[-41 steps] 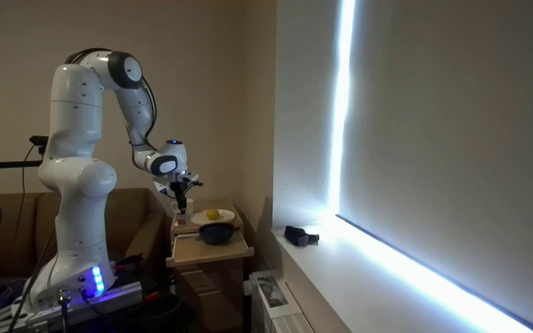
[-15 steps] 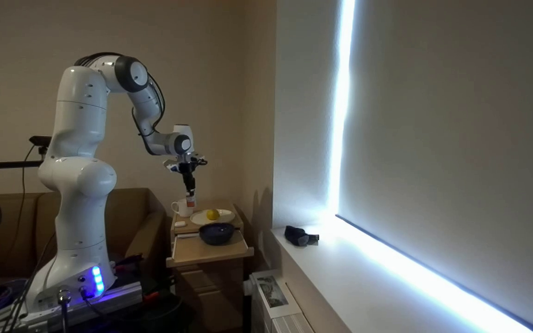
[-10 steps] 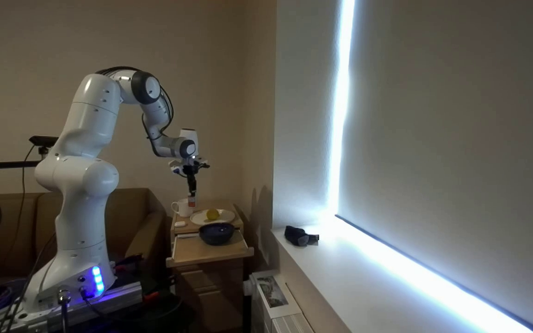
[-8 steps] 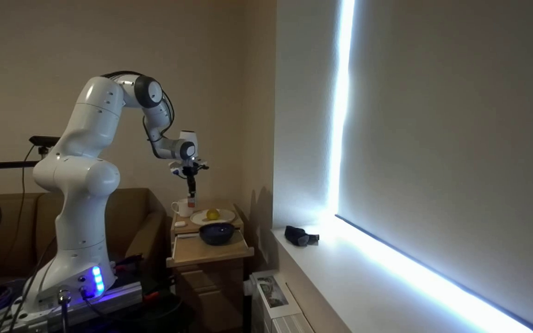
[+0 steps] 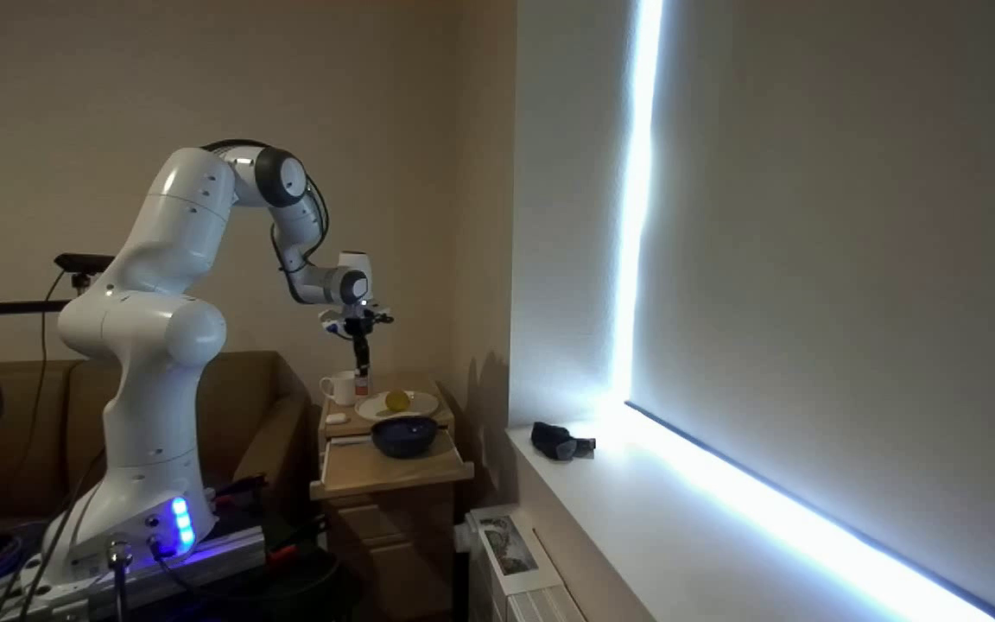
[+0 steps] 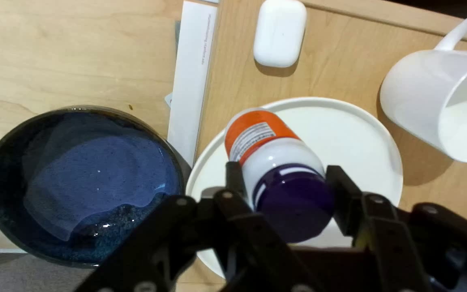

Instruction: Pick up the white bottle and put it on the white plate

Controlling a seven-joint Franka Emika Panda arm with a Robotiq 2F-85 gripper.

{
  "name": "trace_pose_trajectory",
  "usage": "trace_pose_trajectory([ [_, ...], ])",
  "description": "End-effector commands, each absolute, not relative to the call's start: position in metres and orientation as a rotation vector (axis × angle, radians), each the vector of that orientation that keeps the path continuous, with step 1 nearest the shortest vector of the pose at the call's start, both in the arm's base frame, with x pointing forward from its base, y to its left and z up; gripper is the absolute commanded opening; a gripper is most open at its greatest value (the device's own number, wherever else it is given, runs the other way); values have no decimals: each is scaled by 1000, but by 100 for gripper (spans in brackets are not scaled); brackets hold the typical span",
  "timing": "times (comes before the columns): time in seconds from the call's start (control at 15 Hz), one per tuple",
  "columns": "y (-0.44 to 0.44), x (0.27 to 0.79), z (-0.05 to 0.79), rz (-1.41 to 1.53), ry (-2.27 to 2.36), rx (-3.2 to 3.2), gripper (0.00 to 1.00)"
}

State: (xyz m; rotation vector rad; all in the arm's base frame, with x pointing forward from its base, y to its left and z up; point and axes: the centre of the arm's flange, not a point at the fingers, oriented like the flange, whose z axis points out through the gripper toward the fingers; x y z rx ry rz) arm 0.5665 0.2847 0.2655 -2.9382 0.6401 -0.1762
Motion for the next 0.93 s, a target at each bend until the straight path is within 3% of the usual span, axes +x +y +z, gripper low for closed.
trace_pose_trajectory([
  [0.0,308,600,256,-177,677,-2969,29],
  [0.27,326,619,250,-170,734,-2917,29],
  [0.33,313,600,253,-186,692,-2926,54],
  [0.47,319,607,249,-188,704,-2916,54],
  [0.53,320,608,248,-187,706,-2915,29],
  [0.87,327,632,228,-216,758,-2897,29],
])
